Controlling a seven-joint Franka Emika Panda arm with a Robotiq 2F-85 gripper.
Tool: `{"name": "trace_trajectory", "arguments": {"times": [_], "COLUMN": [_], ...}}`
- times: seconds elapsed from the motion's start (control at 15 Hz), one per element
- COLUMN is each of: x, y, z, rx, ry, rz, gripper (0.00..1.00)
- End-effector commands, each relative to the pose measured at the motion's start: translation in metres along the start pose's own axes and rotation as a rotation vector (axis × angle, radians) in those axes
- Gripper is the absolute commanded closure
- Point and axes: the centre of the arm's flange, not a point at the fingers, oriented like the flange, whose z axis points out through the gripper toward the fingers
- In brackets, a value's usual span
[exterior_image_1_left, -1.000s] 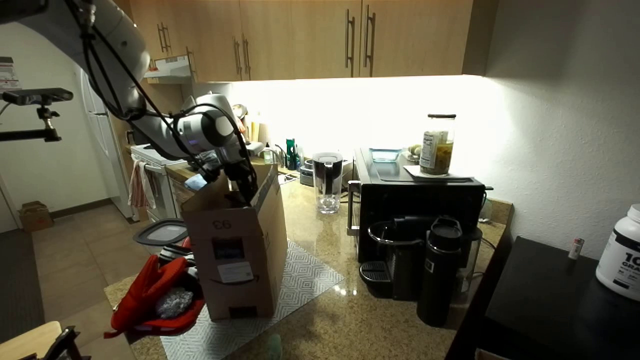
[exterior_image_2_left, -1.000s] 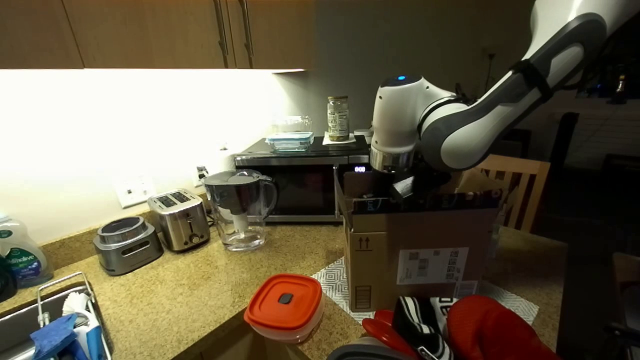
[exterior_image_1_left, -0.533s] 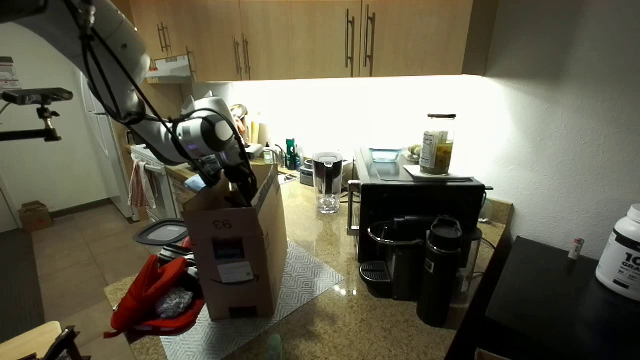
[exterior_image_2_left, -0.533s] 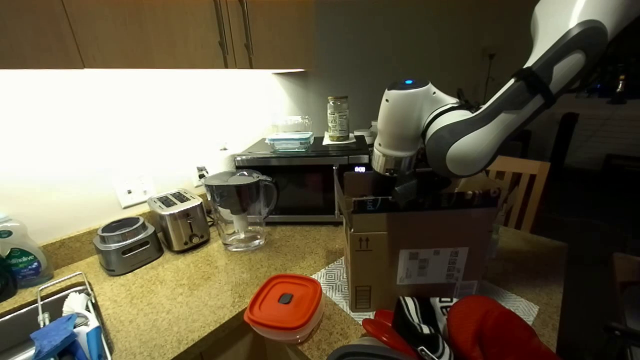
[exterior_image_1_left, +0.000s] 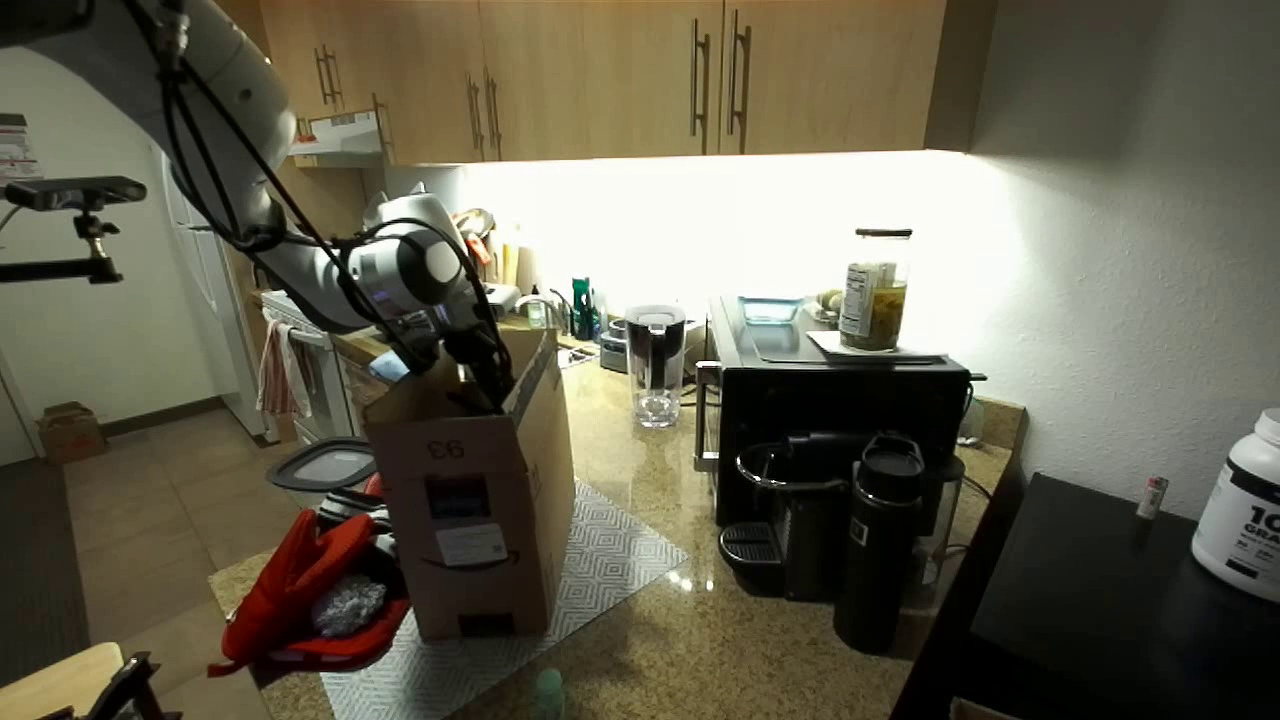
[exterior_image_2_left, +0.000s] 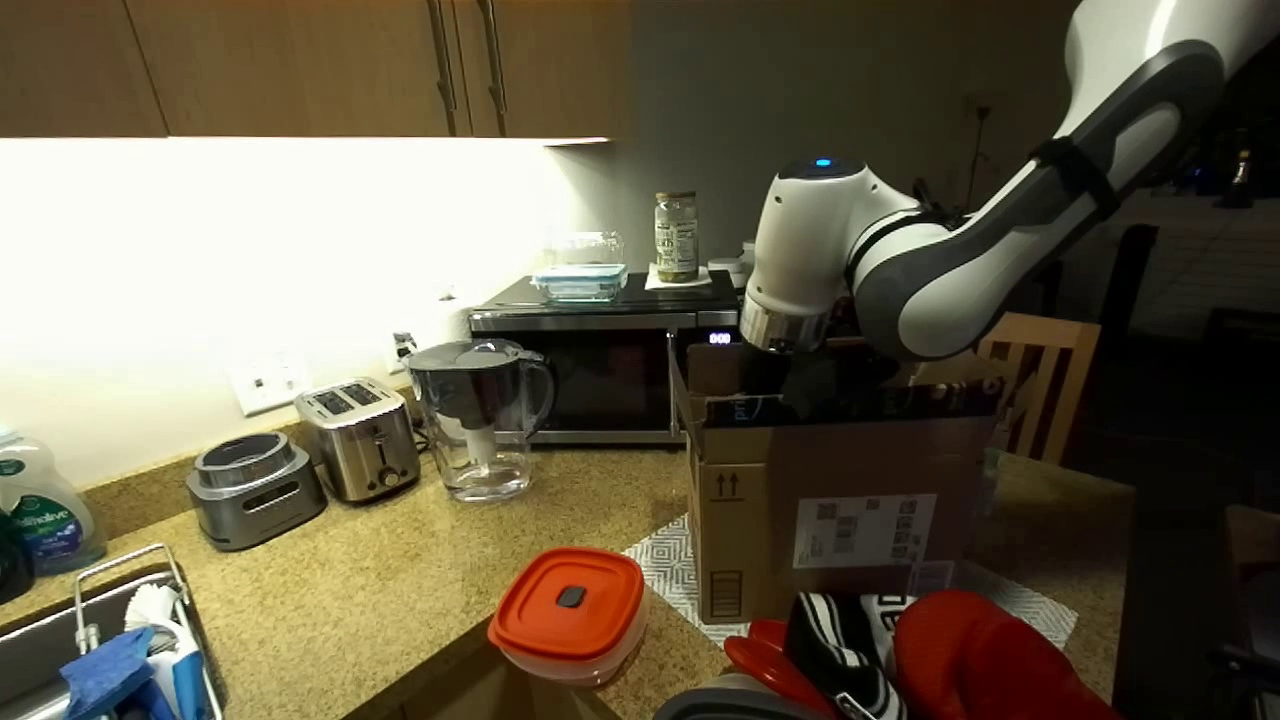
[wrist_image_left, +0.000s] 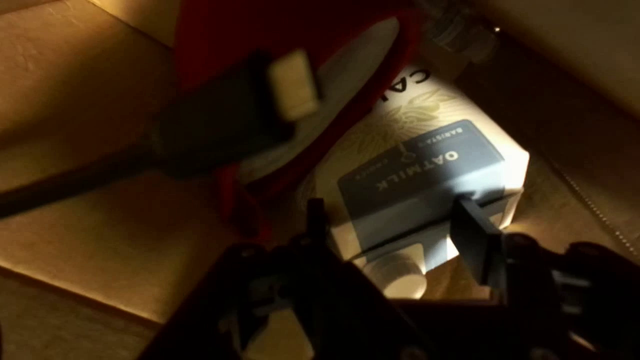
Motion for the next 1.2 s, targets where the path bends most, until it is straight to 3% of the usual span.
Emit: {"name": "trace_trajectory", "arguments": {"times": [0.0,0.33,0.47,1.13], "x": [-0.006,0.002,0.003,0.017], "y": [0.002,0.002,0.002,0.019], "z": [-0.003,-0.013,-0.022,-0.086], "rx": [0.014,0.020,0.029,0.015], "ry": [0.023,0.034,0.042,0.123], "rz": [-0.001,0.016,0.015,0.026], "gripper": [0.66,0.94,1.00,1.00]}}
